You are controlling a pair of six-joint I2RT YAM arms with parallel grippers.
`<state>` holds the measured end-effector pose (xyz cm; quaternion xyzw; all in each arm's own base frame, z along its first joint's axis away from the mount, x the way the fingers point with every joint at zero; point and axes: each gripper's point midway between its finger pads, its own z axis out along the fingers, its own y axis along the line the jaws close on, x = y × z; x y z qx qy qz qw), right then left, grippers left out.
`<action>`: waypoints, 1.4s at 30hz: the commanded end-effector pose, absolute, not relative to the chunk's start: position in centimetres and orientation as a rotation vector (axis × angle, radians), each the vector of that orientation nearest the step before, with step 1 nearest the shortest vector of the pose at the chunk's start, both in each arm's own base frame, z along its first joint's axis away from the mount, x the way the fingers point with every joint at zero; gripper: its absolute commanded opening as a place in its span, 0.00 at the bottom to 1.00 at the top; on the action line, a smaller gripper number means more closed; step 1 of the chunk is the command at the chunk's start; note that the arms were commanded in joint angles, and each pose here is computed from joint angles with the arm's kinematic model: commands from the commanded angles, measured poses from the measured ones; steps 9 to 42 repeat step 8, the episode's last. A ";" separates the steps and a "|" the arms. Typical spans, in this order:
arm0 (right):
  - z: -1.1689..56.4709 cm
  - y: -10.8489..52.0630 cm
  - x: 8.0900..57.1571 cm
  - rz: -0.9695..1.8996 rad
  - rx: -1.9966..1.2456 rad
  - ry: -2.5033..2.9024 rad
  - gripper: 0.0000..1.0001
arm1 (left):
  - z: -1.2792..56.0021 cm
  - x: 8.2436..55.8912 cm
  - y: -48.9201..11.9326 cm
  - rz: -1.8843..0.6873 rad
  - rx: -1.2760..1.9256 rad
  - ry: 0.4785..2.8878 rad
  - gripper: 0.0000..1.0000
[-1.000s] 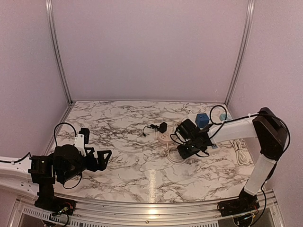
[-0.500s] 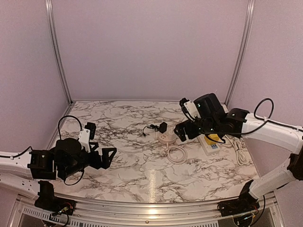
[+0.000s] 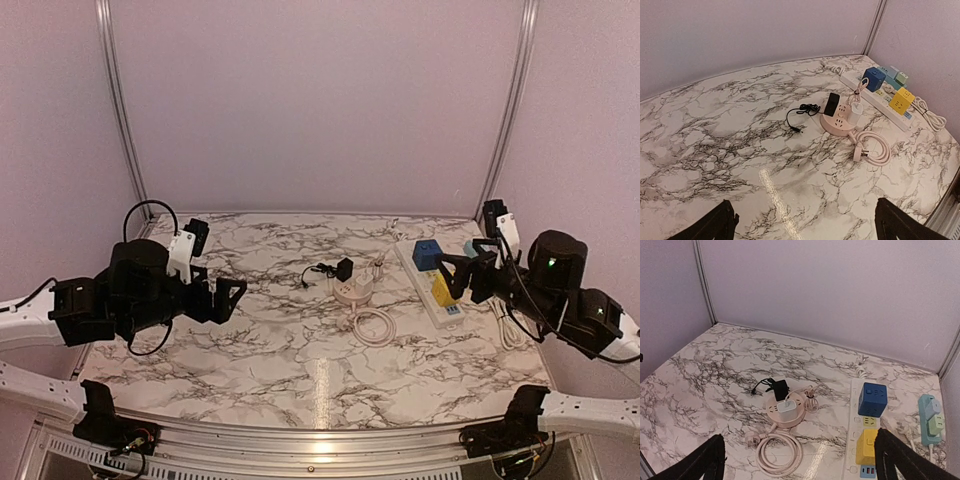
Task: Insert the plug
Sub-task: Reset both arms
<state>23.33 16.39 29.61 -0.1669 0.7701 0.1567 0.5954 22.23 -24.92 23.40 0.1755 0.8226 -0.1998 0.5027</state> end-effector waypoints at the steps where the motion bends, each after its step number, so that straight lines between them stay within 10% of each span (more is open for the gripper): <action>1: 33.8 13.9 21.4 0.420 -0.300 1.617 0.99 | 24.7 21.5 -23.9 -0.490 0.493 1.976 0.99; 42: 35.3 11.8 20.6 0.386 -0.248 1.560 0.99 | 26.1 21.8 -22.7 -0.472 0.475 1.953 0.99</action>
